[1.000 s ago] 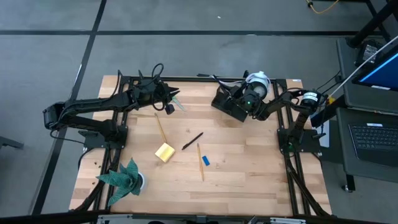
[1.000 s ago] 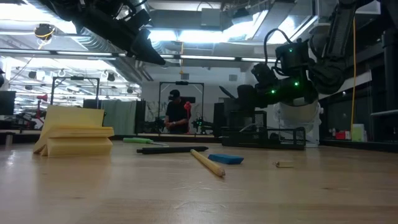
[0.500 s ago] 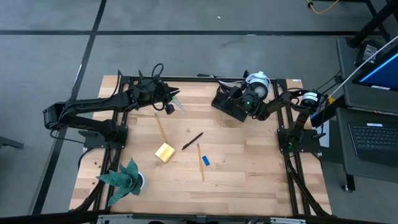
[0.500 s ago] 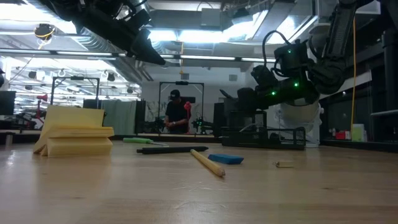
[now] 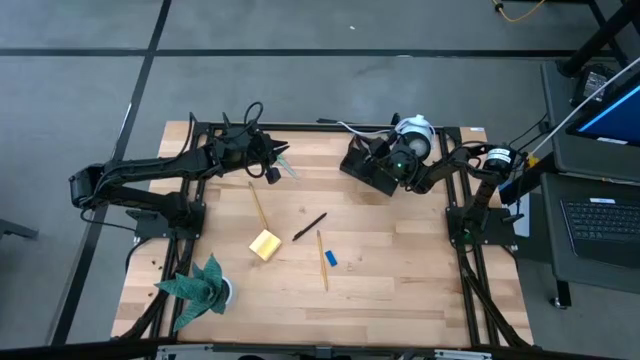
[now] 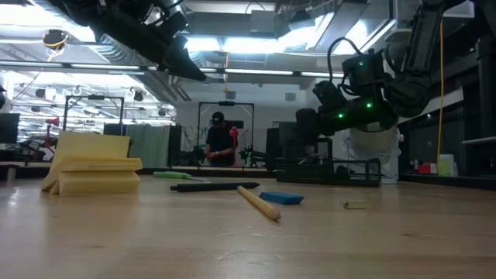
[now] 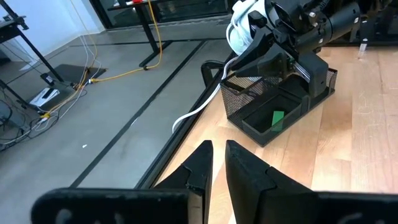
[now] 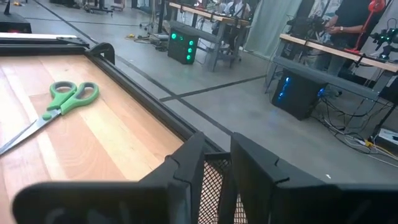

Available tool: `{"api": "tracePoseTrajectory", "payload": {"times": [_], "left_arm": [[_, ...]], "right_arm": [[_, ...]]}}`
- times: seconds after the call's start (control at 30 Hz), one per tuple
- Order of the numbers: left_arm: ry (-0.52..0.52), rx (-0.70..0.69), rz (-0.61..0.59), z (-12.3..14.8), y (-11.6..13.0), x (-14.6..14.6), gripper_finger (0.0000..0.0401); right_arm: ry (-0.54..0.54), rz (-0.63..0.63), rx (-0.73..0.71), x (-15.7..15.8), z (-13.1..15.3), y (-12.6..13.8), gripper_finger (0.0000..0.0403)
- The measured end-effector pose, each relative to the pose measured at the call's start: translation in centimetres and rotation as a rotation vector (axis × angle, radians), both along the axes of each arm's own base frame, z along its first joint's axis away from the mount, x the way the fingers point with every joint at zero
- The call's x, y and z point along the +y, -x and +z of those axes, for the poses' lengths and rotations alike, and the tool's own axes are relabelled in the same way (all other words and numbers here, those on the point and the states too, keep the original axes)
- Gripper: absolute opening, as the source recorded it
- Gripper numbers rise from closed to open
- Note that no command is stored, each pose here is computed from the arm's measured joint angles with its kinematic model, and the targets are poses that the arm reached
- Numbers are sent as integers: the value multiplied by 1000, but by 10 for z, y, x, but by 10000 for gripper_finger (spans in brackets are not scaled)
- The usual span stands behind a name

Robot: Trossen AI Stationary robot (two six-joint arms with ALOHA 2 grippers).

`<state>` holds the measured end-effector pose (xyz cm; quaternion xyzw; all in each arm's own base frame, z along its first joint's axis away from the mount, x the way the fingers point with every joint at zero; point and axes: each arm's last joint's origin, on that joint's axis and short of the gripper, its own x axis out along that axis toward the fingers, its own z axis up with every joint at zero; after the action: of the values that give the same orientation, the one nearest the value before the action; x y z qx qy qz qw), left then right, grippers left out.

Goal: Pick and place office supplies into organizer
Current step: Put the green scissor into the metal mesh desk organizer

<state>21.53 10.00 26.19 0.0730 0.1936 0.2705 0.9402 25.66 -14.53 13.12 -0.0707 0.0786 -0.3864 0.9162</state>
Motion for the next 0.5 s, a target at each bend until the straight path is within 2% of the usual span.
{"api": "tracePoseTrajectory", "payload": {"times": [0.33, 0.5], "left_arm": [[0, 0, 0, 0, 0, 0, 37], [0, 0, 0, 0, 0, 0, 36]], "right_arm": [[41, 53, -73, 6, 19, -24, 85], [96, 86, -85, 12, 33, -35, 85]]}}
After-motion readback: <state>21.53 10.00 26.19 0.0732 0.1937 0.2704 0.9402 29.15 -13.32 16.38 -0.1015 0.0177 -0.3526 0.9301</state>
